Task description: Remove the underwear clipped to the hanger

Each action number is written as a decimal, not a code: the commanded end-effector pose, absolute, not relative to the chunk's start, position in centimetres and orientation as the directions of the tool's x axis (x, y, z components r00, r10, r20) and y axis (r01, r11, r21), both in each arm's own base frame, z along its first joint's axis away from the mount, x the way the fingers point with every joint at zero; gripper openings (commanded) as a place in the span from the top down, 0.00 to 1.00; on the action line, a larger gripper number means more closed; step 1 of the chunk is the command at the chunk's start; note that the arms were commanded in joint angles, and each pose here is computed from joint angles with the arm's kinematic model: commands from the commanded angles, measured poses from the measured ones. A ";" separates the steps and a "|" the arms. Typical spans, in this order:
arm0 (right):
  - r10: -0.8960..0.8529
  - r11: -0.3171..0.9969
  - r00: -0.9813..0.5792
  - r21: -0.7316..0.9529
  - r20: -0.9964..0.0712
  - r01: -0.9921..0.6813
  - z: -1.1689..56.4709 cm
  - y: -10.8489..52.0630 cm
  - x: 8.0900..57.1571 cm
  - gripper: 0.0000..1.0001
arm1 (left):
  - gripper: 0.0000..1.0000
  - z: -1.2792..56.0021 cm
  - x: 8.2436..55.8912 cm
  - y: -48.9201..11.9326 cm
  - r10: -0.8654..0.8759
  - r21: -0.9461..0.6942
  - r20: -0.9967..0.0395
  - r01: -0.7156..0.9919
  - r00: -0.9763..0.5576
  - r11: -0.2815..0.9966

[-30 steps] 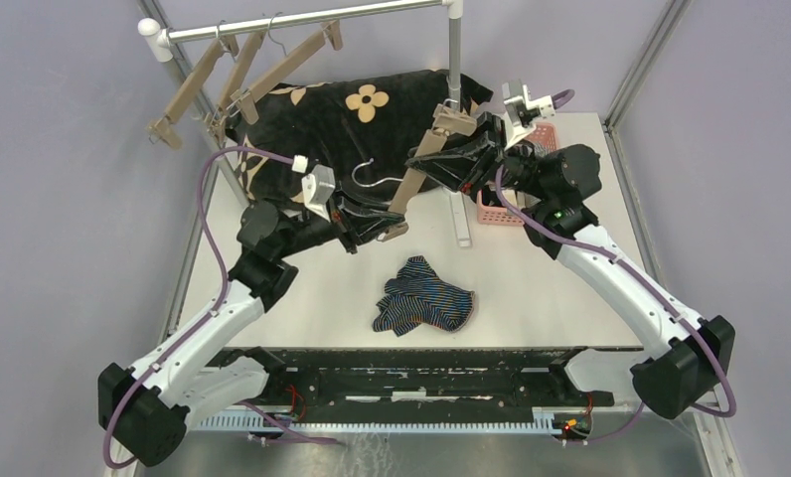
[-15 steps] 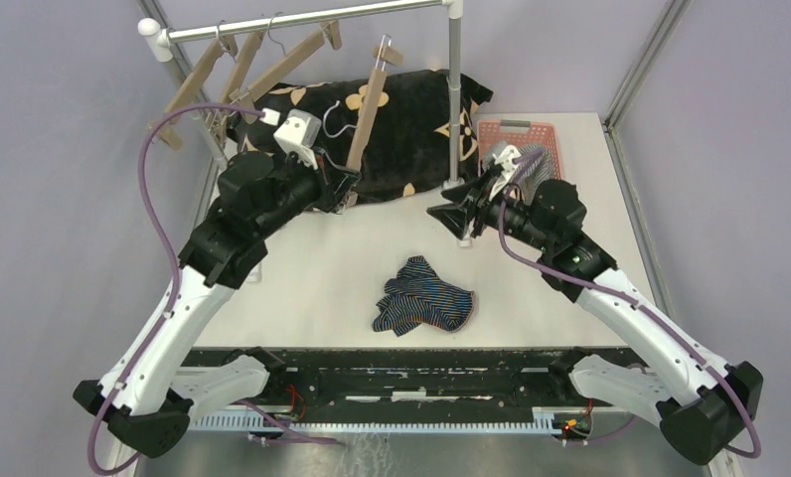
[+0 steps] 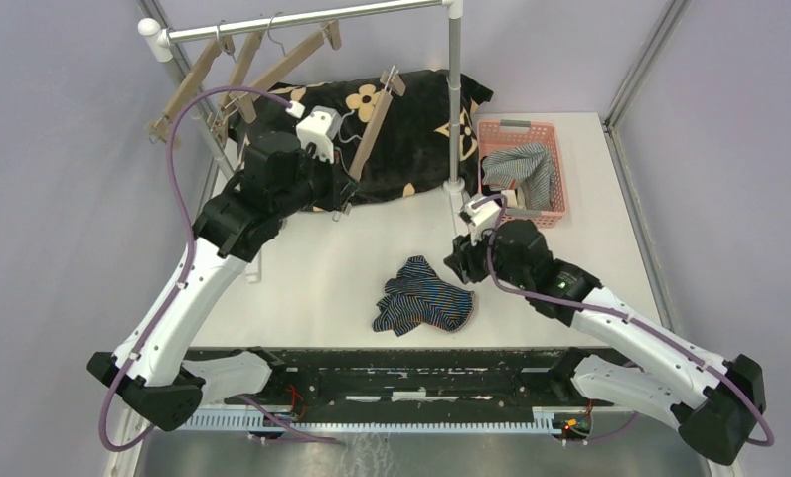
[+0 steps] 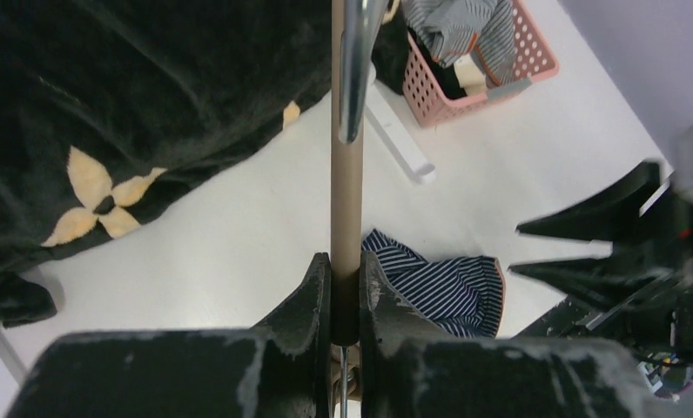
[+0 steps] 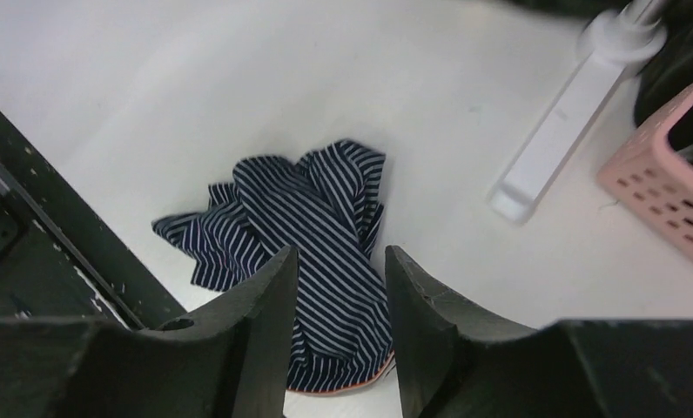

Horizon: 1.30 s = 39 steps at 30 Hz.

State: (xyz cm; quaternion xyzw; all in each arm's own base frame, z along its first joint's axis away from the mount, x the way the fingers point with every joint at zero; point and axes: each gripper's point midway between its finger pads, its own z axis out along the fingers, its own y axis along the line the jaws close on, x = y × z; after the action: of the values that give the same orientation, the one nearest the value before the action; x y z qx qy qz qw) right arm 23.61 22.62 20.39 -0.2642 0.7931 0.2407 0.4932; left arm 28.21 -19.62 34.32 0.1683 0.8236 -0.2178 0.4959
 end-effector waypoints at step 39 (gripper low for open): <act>-0.418 0.767 -0.644 0.132 -0.640 -0.628 3.9 29.1 18.1 0.99 | 0.97 46.7 41.7 -19.8 -0.067 -0.160 -0.962 0.343 -0.266 0.926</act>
State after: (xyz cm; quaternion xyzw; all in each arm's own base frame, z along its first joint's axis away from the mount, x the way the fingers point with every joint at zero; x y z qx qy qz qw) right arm 17.70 29.62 1.77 -0.2945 0.8957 0.1870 0.2755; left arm 40.81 -19.74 42.71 0.0890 0.8184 -0.1473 0.5483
